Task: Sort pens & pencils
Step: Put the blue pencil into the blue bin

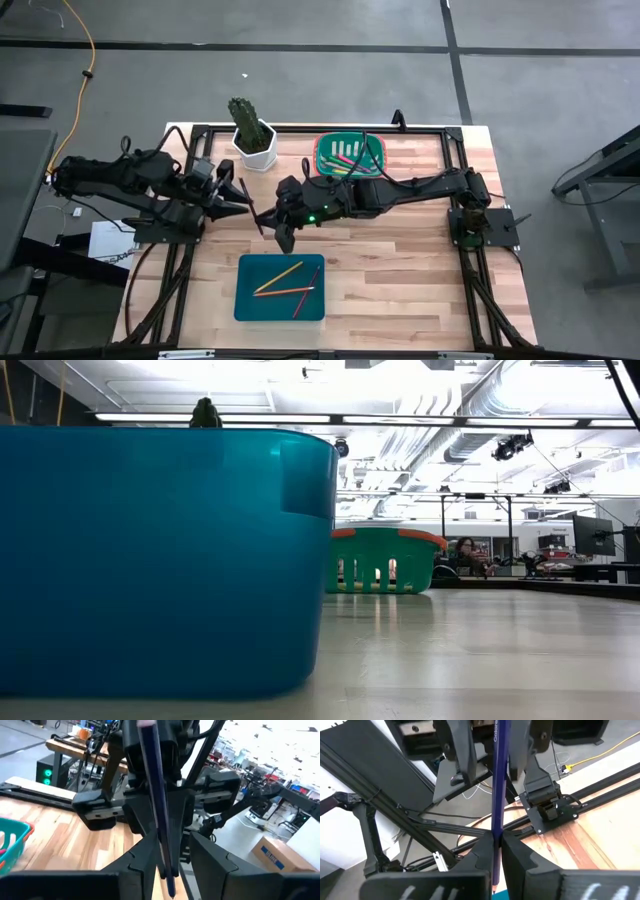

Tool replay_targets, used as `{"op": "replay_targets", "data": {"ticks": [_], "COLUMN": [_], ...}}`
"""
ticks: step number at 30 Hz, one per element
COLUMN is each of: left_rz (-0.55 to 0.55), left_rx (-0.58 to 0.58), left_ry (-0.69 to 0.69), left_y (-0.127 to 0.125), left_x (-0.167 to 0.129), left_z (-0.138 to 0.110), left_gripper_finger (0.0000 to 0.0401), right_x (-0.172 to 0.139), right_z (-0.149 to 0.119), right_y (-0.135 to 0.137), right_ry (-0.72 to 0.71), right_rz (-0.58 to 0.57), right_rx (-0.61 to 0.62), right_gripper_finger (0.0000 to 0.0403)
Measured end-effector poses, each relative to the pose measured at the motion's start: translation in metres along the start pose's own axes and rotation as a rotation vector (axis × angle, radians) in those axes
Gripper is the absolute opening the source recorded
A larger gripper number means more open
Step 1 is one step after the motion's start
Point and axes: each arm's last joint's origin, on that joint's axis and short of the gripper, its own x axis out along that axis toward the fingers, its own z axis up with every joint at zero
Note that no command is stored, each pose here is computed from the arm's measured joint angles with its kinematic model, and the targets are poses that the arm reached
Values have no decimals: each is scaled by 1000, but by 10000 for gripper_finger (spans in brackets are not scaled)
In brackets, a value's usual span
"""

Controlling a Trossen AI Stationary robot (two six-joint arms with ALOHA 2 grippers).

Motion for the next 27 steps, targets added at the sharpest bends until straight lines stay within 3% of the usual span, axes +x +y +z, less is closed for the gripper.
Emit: {"op": "replay_targets", "data": {"ticks": [18, 27], "left_rz": [3, 3], "left_rx": [1, 9], "left_ry": [56, 55], "left_y": [2, 2], "left_x": [14, 14], "left_z": [-5, -5], "left_gripper_finger": [101, 30], "right_x": [0, 0], "right_z": [0, 0], "right_y": [0, 0], "right_ry": [3, 5], "right_rz": [5, 6], "right_rx": [-7, -11], "right_gripper_finger": [9, 9]}}
